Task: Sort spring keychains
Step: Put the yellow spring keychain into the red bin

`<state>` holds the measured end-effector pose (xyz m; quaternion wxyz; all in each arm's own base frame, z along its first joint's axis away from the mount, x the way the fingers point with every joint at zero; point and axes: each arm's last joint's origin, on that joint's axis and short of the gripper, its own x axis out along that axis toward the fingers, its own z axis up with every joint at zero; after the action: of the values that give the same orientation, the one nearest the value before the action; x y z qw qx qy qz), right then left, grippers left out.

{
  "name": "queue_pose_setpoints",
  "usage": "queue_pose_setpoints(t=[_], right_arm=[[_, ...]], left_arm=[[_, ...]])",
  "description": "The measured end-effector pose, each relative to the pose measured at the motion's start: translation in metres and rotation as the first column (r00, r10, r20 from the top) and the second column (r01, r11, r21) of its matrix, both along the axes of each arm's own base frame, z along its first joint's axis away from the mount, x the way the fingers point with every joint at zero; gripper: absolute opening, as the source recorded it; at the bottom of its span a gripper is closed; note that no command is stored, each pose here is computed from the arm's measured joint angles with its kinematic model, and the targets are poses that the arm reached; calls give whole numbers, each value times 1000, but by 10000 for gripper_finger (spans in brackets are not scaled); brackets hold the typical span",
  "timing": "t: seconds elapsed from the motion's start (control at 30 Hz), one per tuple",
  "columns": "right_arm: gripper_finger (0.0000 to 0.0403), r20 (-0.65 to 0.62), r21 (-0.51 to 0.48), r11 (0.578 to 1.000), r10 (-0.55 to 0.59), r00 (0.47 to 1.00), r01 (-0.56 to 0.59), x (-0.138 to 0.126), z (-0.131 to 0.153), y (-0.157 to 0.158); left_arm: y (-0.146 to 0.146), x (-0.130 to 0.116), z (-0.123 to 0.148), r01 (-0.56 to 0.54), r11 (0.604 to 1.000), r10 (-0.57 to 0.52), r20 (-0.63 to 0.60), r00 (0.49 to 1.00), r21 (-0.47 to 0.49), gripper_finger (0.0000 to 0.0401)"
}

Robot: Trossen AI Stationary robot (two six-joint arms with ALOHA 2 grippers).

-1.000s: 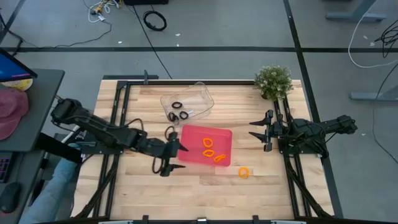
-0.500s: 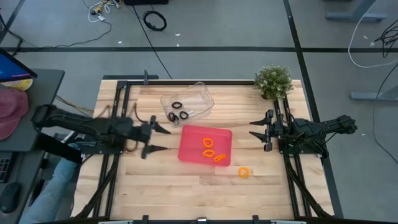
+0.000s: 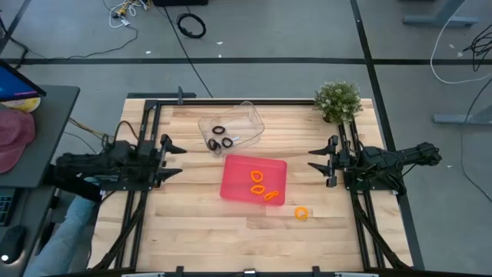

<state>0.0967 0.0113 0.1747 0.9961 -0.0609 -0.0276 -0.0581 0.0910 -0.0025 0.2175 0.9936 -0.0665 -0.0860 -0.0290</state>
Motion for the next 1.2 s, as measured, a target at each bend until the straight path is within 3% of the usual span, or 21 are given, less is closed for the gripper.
queue_pose_setpoints(t=[0.1, 0.4, 0.5, 0.67, 0.8, 0.83, 0.9, 0.97, 1.03, 1.1, 1.13, 1.17, 1.2], right_arm=[[198, 0, 0, 1000, 0, 1000, 0, 0, 0, 0], [198, 9, 8, 1000, 0, 1000, -1, 0, 1, 0], [198, 27, 19, 1000, 1, 1000, -1, 0, 3, 0], [198, 70, 116, 993, 6, 998, -14, 0, 6, 0], [198, 178, 148, 989, 5, 984, -32, -2, 16, 0], [198, 228, 201, 978, 16, 973, -63, -3, 20, 0], [198, 345, 356, 913, 72, 936, -201, -5, 29, 1], [198, 492, 355, 854, 174, 853, -379, -12, 43, 3], [198, 636, 173, 797, 358, 683, -579, -23, 58, 7], [198, 692, -37, 711, 525, 495, -702, -32, 69, 13], [198, 679, -60, 686, 560, 475, -725, -31, 73, 16], [198, 626, -28, 686, 579, 523, -727, -24, 78, 20], [198, 505, 63, 719, 575, 644, -692, -12, 84, 24]], left_arm=[[0, 2, -21, 4, 1000, -5, 70, 998, 8, 337], [0, 9, -51, -5, 994, 24, -177, 984, 110, 337], [1, 10, -53, -49, 987, 79, -206, 975, 151, 337], [1, 11, -55, -44, 987, 79, -230, 970, 153, 337], [1, 12, -54, -47, 987, 80, -218, 973, 152, 337], [1, 12, -55, -48, 987, 80, -217, 973, 152, 337], [1, 12, -54, -50, 987, 82, -208, 975, 151, 337], [1, 12, -54, -50, 987, 81, -209, 974, 151, 337], [1, 12, -54, -50, 987, 81, -206, 975, 151, 337], [1, 12, -54, -51, 987, 81, -206, 975, 151, 337], [1, 12, -54, -51, 987, 81, -204, 976, 151, 337], [1, 12, -54, -51, 987, 81, -203, 976, 151, 337], [1, 12, -53, -52, 987, 82, -203, 976, 151, 337]])
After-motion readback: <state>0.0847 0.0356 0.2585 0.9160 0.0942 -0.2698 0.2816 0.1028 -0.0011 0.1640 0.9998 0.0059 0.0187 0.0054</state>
